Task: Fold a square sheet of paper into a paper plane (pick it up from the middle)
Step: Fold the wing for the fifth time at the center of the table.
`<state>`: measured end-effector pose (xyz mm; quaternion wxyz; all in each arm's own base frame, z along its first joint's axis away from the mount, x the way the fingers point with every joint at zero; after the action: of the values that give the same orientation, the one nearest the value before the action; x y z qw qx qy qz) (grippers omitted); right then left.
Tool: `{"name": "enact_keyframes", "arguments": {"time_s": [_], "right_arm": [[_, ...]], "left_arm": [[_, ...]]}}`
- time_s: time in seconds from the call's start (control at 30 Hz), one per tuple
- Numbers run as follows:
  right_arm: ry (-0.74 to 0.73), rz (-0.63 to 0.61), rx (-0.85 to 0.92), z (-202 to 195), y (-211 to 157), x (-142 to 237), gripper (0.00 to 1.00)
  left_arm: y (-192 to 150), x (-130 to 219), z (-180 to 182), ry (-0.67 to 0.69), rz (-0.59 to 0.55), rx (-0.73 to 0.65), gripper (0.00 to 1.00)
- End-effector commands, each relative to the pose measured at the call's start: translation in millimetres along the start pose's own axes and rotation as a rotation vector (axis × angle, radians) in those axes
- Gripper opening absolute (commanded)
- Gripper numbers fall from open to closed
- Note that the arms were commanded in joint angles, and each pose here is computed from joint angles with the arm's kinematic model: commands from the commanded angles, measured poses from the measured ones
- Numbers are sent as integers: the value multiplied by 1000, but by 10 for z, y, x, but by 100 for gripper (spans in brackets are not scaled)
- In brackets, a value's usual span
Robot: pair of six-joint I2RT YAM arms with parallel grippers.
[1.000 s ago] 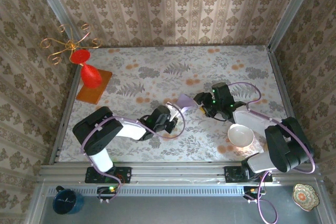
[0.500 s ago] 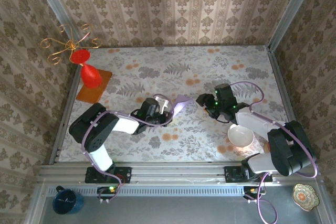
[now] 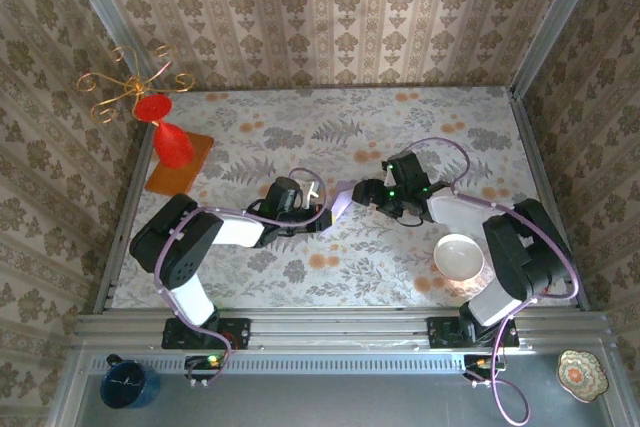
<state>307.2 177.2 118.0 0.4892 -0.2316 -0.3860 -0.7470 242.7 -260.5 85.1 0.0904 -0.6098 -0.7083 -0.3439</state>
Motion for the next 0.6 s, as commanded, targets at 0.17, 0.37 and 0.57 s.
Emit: {"name": "enact_keyframes", "arguments": {"time_s": [0.17, 0.37, 0.57], "right_arm": [[32, 91, 92, 99, -54, -232, 71], [13, 133, 104, 66, -63, -354, 71], [-24, 139, 106, 40, -33, -406, 71]], "left_arm": [[33, -9, -33, -50, 31, 82, 0], [20, -21, -6, -63, 42, 153, 0], [22, -49, 15, -97, 45, 234, 0]]}}
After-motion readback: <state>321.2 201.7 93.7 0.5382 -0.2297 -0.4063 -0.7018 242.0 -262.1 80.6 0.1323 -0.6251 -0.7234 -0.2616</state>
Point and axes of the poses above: each hand's point on the last joint's axis, 136 mm out from that joint toward the fingers, its own x axis back along the fingers, its own z axis along the line the jaws close on, y = z × x, the point moved 7 cm from there along x, back along the fingers, and after that the axes turned 5 degrees about x, right-handed, at the moved point
